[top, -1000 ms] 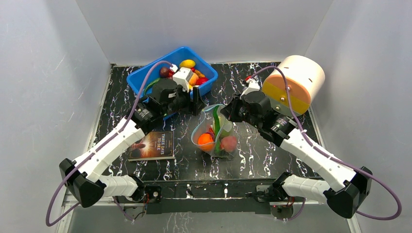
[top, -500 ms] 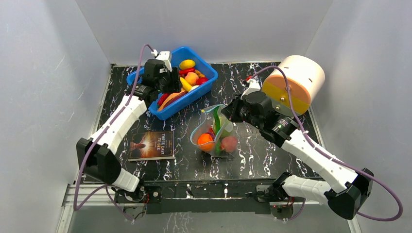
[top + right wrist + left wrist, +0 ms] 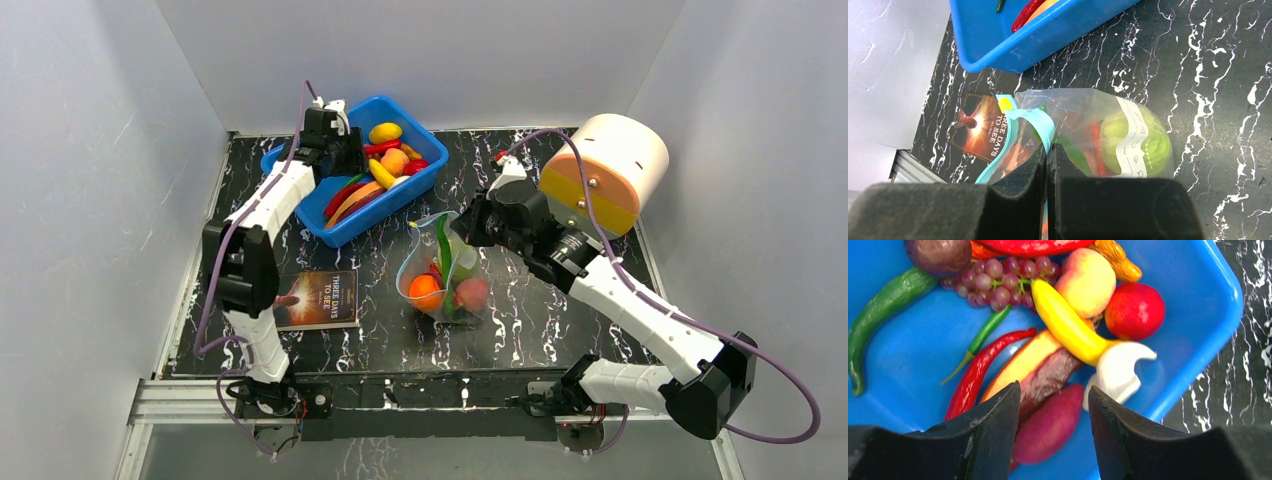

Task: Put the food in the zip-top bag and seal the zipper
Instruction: Pick up the fake fruit from the bin.

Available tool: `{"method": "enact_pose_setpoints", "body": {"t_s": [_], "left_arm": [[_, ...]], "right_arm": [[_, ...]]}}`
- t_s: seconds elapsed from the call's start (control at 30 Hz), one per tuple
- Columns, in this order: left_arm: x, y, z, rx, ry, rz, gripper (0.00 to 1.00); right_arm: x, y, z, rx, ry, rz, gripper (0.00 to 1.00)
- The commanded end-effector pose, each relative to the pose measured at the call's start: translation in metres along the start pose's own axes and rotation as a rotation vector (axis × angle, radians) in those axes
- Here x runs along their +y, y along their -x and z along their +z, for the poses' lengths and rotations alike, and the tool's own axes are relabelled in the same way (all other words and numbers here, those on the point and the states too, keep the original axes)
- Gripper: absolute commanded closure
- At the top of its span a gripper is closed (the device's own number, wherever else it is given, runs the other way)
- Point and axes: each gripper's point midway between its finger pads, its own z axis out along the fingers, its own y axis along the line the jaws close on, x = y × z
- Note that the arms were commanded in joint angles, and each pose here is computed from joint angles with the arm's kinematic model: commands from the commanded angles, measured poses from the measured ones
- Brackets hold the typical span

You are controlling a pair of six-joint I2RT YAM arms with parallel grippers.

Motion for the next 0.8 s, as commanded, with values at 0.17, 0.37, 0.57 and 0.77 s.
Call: {"method": "enact_pose_setpoints", "body": {"t_s": [0.17,0.37,0.57,0.77], "left_arm": [[0.006,0.037,0.046,-0.078,-0.030,-0.063,0.54],[0.039,0.061,0.059,-0.162,0.132,0.007,0.47],[0.061,0.085,0.064,-0.220,0.247,0.153,0.36],[0.082,0.094,0.074,-0.217,0.361,0.231,0.38]], "right_arm": [[0.019,0.038,0.004,-0.096,0.033,-0.018,1.00],[0.017,0.034,0.011,-0.084,0.026,-0.020,1.00],[0.014,0.032,0.015,-0.075,0.015,-0.028,1.00],[0.013,0.033,0.015,-0.079,0.010,-0.036,1.00]]}}
